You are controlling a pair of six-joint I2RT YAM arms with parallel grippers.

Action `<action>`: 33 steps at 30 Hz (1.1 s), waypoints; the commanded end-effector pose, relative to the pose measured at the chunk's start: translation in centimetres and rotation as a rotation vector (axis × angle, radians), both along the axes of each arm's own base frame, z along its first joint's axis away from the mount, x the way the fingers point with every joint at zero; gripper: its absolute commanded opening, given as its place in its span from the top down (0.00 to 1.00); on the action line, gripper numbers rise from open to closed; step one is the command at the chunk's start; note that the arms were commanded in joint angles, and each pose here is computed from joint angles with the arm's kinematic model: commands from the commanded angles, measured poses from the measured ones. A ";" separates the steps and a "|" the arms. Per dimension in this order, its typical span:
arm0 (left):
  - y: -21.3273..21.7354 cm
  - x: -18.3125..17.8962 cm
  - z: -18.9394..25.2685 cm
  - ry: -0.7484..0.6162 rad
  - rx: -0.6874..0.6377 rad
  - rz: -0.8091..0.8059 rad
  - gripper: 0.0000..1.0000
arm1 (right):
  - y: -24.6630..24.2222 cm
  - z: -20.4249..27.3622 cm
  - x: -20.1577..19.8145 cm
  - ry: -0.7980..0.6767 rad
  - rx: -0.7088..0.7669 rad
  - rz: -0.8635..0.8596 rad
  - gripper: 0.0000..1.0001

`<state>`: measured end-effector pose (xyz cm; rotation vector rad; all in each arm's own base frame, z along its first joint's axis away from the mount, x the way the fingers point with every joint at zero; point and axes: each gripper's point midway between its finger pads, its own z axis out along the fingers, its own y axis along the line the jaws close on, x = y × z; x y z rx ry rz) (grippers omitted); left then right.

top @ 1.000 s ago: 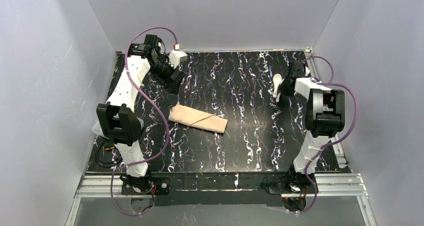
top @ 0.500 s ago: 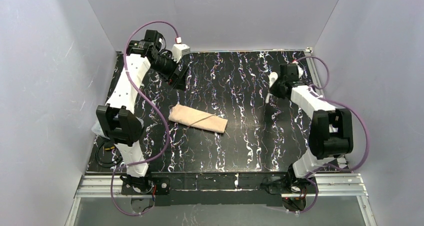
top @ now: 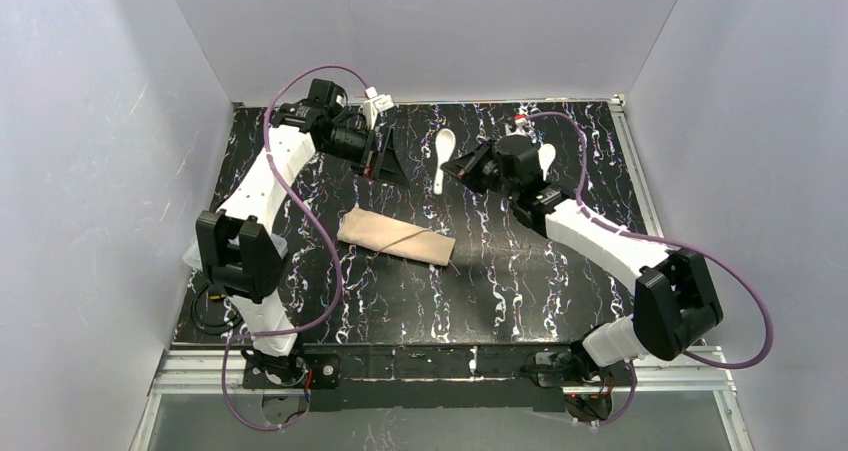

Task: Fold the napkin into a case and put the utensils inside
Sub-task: Pass from the right arm to the left

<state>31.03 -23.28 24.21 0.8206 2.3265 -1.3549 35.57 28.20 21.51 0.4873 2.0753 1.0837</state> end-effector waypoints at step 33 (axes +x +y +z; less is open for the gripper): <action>-2.1 -1.7 4.2 -0.035 -0.179 0.167 0.02 | 9.6 12.7 -1.7 -0.168 0.496 0.063 0.99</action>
